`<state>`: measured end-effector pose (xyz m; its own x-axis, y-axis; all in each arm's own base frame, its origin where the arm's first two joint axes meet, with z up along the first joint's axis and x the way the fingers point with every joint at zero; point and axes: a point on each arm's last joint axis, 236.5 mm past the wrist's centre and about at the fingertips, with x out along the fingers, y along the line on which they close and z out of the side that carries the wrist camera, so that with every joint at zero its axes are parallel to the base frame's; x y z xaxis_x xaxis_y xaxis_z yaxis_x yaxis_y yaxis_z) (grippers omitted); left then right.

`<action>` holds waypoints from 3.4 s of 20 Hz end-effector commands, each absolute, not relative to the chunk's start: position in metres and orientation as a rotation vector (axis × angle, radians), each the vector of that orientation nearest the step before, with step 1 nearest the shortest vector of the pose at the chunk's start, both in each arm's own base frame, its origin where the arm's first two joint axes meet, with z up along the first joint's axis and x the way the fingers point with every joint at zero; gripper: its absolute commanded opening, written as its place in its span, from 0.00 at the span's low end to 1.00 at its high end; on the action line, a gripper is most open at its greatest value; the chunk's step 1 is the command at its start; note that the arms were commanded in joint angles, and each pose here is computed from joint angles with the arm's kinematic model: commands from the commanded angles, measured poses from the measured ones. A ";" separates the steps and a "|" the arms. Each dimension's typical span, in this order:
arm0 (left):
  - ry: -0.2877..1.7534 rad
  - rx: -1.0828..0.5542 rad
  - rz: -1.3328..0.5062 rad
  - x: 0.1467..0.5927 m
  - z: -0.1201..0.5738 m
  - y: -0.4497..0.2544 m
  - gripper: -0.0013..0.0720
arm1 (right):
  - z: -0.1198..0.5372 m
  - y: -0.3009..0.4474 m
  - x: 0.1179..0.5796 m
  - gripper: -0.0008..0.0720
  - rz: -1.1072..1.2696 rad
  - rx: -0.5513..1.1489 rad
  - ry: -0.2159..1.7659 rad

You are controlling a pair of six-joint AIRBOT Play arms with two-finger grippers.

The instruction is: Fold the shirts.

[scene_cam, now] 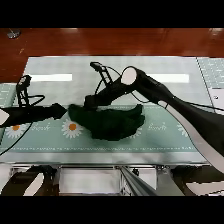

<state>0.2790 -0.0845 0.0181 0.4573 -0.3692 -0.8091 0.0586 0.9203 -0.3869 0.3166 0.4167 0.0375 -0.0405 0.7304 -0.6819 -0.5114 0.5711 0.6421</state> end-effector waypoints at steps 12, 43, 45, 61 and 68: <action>1.226 -0.634 -0.429 0.283 -0.042 -0.140 0.98 | -0.027 0.071 0.252 0.87 0.269 0.507 1.392; 0.445 -0.469 -0.838 0.379 0.316 -0.161 0.07 | 0.325 0.171 0.391 0.05 0.630 0.202 0.631; 0.377 -0.394 -0.771 0.365 0.366 -0.151 0.06 | 0.392 0.163 0.356 0.05 0.643 0.100 0.509; 0.496 -0.145 -0.603 0.161 0.326 -0.137 0.06 | 0.309 0.140 0.141 0.05 0.707 -0.012 0.818; 0.963 -0.410 -0.535 0.194 0.086 -0.132 0.06 | 0.121 0.148 0.190 0.05 0.633 0.168 1.159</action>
